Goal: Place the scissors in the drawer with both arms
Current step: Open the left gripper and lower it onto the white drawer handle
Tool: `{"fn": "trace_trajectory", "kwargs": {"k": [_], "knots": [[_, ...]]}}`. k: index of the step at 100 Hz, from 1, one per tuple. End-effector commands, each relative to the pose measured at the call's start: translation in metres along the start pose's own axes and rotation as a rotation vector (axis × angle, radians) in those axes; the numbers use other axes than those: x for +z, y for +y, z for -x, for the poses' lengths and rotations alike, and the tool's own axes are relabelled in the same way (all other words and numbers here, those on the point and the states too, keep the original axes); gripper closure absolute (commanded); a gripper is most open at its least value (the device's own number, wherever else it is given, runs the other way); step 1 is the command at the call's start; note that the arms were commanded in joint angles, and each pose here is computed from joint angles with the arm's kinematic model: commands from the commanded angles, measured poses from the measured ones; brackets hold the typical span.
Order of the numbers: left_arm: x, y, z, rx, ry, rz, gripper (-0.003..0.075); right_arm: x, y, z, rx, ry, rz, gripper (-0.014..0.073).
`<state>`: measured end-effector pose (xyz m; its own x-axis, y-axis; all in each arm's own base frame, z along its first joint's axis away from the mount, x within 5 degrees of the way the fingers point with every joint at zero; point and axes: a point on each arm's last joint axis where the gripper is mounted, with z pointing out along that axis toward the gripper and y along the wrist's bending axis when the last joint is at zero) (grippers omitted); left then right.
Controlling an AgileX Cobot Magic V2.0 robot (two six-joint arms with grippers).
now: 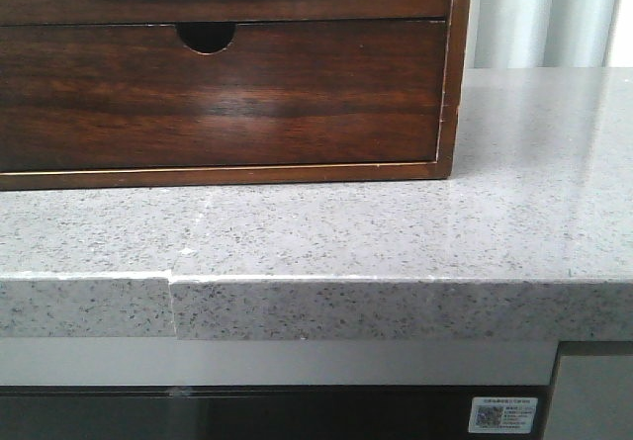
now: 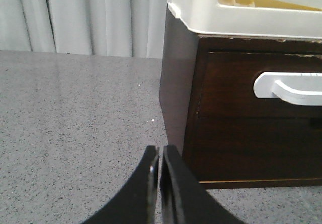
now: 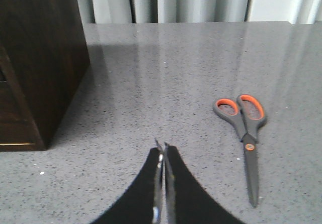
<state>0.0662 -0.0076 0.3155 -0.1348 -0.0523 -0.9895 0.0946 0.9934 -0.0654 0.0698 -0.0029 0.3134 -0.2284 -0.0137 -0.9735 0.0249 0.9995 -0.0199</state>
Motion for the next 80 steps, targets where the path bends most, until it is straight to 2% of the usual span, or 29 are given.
{"fn": "trace_trajectory", "kwargs": {"k": [1, 68, 73, 77, 80], "knots": [[0.0042, -0.0003, 0.0193, 0.009, -0.068, 0.004, 0.0741, 0.0012, -0.0014, 0.0179, -0.036, -0.068, -0.017, 0.0664], [0.0085, 0.0001, 0.0186, 0.016, -0.051, 0.008, 0.074, 0.0016, -0.0013, 0.0181, -0.034, -0.068, -0.016, 0.0661], [0.0085, 0.0003, 0.0186, 0.023, -0.051, 0.01, 0.0738, 0.0016, -0.0013, 0.0181, -0.034, -0.068, -0.016, 0.0631], [0.0085, 0.0006, 0.0186, 0.034, -0.051, 0.014, 0.0728, 0.0016, -0.0014, 0.0179, -0.036, -0.066, -0.017, 0.0574], [0.0085, 0.0009, 0.0186, 0.043, -0.051, 0.018, 0.0693, 0.0016, -0.0017, 0.0179, -0.043, -0.067, -0.02, 0.0521]]}}
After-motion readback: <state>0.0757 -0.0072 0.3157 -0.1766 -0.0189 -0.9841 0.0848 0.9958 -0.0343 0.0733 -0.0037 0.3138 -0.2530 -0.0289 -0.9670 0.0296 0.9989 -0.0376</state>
